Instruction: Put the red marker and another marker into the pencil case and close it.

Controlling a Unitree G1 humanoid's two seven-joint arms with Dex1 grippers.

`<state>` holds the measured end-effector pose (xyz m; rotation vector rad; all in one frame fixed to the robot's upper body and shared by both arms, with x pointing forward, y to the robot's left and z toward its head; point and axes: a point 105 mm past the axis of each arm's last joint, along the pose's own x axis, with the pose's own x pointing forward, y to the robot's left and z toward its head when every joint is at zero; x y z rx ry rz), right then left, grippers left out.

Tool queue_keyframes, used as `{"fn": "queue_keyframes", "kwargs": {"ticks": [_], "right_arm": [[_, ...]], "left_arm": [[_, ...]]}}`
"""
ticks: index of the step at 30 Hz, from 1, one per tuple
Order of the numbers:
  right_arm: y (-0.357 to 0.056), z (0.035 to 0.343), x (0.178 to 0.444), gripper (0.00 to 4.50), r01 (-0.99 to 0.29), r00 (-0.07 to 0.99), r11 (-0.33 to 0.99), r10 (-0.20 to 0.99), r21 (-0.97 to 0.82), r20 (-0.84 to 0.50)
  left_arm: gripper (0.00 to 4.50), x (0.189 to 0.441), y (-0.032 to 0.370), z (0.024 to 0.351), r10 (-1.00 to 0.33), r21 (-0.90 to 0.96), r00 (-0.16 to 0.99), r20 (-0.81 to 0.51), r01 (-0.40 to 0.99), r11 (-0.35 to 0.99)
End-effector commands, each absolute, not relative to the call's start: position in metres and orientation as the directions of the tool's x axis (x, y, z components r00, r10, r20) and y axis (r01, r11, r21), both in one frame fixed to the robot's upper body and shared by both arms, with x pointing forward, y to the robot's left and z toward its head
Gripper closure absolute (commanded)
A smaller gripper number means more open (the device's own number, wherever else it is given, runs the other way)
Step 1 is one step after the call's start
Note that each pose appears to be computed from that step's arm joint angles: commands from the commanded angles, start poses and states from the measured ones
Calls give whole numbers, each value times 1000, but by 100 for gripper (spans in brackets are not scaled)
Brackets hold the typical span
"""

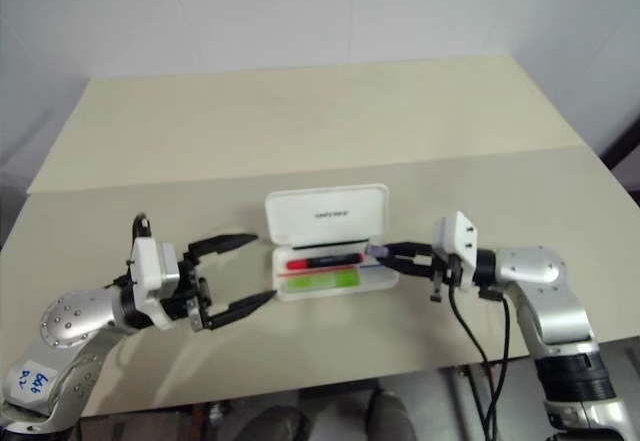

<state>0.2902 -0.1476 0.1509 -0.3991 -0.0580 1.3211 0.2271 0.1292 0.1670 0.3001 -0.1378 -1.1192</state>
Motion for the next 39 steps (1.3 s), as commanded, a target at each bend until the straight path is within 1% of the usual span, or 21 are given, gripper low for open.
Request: {"fn": "queue_keyframes", "kwargs": {"ticks": [1, 5, 11, 20, 22, 24, 27, 31, 32, 36, 39], "right_arm": [[-147, 148, 292, 415, -936, 186, 107, 960, -335, -211], [-150, 137, 299, 415, -943, 139, 48, 956, -331, -257], [-150, 124, 300, 415, -953, 82, -15, 949, -304, -304], [-157, 117, 309, 415, -950, 94, -17, 936, -311, -339], [-155, 119, 310, 340, -947, 95, -19, 936, -321, -338], [-155, 120, 311, 278, -950, 93, -18, 937, -313, -336], [-153, 126, 315, 163, -940, 102, -13, 943, -342, -318], [-149, 135, 313, 14, -930, 85, -35, 949, -366, -305], [-149, 136, 312, 3, -928, 83, -38, 949, -370, -306], [-154, 153, 310, 3, -919, 110, -4, 957, -393, -267], [-158, 159, 308, 3, -918, 127, 15, 958, -396, -258]], "left_arm": [[0, 222, 136, 172, -902, 364, 428, -61, 851, 379], [0, 219, 140, 169, -902, 366, 424, -82, 855, 368], [0, 219, 136, 174, -903, 374, 422, -75, 852, 367], [0, 219, 131, 178, -903, 371, 425, -66, 851, 373], [0, 220, 129, 180, -903, 371, 424, -61, 850, 374], [0, 221, 128, 181, -904, 372, 424, -57, 849, 375], [0, 223, 127, 183, -904, 375, 424, -53, 848, 375], [0, 224, 126, 183, -905, 374, 423, -51, 848, 376], [0, 224, 126, 183, -905, 374, 423, -51, 848, 376], [0, 227, 127, 183, -902, 367, 429, -41, 846, 386], [0, 229, 128, 182, -899, 360, 436, -35, 845, 395]]}}
